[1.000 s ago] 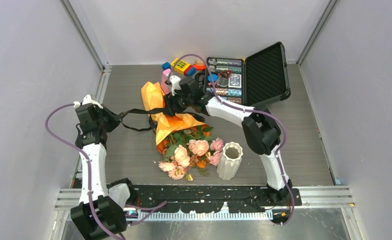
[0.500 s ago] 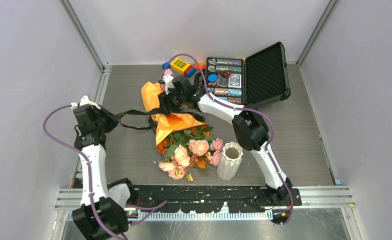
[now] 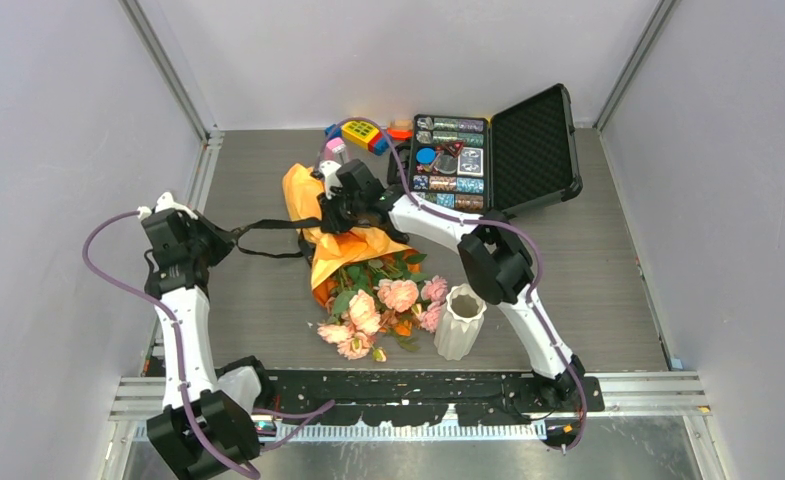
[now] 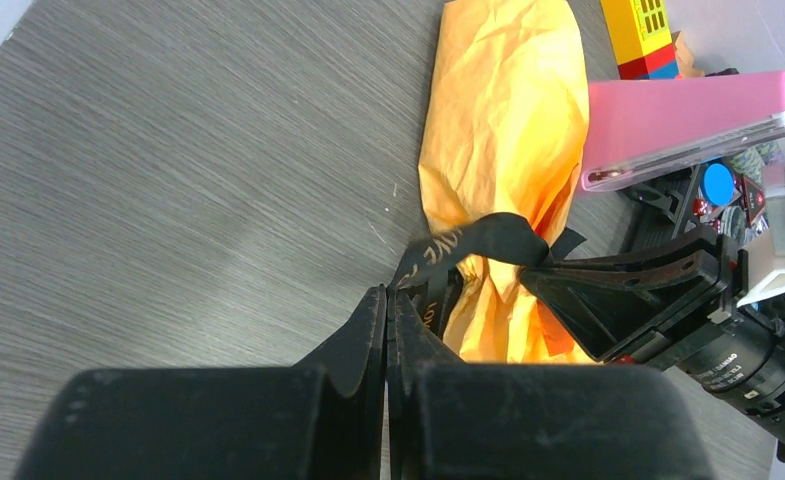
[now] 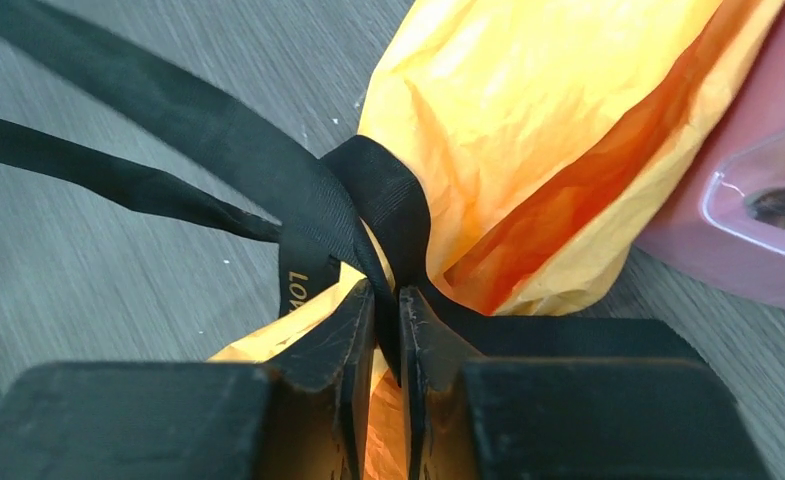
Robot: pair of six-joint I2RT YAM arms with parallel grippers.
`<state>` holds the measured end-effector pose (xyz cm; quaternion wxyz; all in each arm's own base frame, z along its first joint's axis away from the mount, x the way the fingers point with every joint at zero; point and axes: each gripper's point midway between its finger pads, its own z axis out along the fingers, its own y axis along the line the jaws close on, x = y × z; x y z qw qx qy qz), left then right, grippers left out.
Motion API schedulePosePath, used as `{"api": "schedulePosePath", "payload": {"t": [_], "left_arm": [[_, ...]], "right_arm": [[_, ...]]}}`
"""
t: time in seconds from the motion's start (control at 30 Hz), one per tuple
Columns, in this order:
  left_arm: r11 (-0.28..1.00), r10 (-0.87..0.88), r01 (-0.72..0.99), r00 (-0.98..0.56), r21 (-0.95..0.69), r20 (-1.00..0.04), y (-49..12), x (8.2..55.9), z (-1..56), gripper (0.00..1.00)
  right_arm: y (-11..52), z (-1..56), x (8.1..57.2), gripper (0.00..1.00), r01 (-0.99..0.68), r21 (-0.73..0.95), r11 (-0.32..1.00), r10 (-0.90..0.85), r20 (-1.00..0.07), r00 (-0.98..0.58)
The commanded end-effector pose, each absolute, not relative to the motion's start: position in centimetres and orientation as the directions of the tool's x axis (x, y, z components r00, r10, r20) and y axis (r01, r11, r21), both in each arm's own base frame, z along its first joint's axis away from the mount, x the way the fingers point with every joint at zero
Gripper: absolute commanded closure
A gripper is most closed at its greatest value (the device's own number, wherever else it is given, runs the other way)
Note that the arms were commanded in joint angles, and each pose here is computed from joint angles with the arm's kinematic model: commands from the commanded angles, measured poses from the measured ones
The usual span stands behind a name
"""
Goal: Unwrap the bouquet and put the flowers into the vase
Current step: Untie the ribbon from the wrapping paper.
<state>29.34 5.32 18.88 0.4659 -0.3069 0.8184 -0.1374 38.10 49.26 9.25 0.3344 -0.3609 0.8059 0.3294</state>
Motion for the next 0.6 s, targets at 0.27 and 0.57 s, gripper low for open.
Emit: {"api": "schedulePosePath", "payload": {"t": [0.27,0.57], "left_arm": [[0.793,-0.603,-0.362,-0.358,-0.489,-0.713,6.9,29.0,21.5,1.0],[0.786,-0.605,-0.403,-0.351,-0.468,-0.714,8.1,28.2,21.0,1.0]], "right_arm": [[46.5,15.2,39.7,0.85,-0.756,0.203,0.622,-0.259,-0.858,-0.444],[44.3,16.3,40.2,0.85,-0.72,0.204,0.663,-0.221,-0.866,-0.449]]}}
